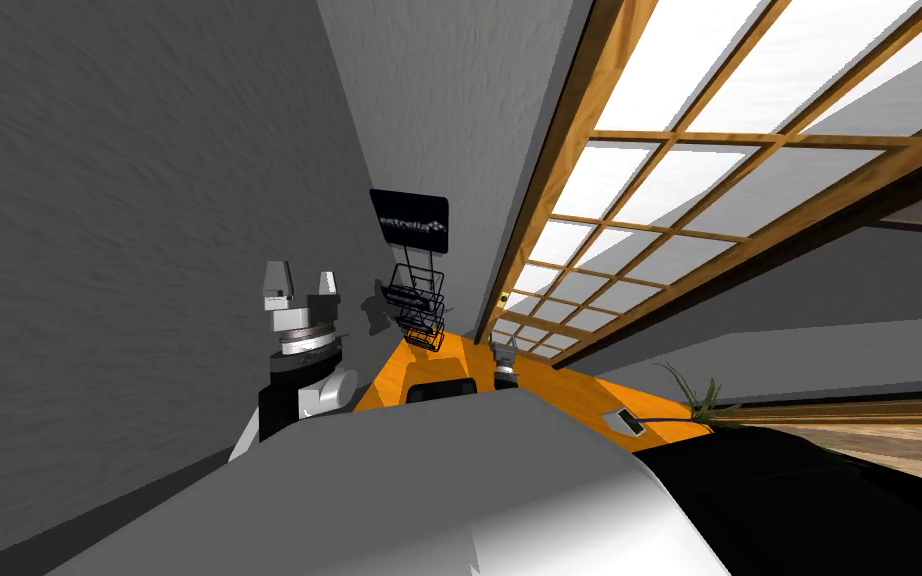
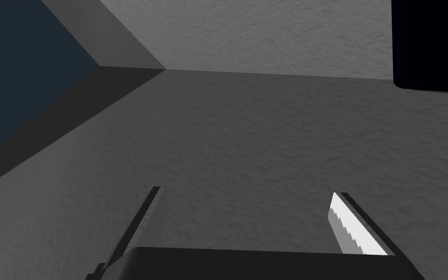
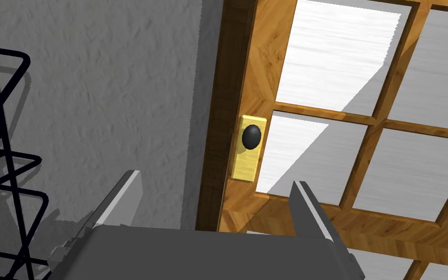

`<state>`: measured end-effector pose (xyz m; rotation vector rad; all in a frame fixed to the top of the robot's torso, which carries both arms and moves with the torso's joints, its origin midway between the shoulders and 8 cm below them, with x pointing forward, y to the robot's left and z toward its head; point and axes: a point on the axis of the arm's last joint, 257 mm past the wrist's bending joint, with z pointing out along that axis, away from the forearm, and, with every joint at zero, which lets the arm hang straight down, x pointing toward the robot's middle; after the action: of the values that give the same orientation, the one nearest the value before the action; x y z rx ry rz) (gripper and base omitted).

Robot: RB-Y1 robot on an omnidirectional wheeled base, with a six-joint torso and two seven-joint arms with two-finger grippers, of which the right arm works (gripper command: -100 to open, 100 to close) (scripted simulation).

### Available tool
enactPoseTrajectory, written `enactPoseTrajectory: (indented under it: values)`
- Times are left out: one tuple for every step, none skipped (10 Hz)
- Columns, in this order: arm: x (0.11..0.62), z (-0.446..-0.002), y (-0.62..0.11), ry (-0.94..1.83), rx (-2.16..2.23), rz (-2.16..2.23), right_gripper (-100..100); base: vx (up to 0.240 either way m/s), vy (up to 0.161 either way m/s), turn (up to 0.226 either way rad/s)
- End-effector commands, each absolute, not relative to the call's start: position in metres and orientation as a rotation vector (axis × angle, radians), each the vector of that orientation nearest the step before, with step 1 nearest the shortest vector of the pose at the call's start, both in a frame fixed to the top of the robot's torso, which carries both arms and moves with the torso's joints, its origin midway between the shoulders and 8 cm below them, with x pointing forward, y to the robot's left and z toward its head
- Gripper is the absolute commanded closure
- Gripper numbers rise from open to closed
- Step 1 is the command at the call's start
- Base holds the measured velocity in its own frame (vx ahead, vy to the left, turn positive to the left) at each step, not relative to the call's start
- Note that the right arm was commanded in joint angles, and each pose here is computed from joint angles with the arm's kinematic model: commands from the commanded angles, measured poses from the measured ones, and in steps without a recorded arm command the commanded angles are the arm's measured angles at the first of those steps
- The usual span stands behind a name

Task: Pull the door open

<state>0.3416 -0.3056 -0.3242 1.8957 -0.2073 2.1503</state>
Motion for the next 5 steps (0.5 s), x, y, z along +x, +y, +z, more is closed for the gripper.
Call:
enactPoseTrajectory:
  values:
    - [0.336, -0.334, -0.312, -0.235, 1.912, 2.137, -100, 0.089, -0.034, 0.045]
    - [0.329, -0.344, -0.320, -0.266, 1.930, 2.119, -100, 0.099, -0.043, 0.067]
    - [0.326, -0.349, -0.324, -0.282, 1.937, 2.109, -100, 0.123, -0.041, 0.043]
    - [0.323, -0.353, -0.328, -0.295, 1.944, 2.100, -100, 0.139, -0.032, 0.039]
    - [0.320, -0.357, -0.332, -0.308, 1.950, 2.092, -100, 0.123, -0.022, 0.039]
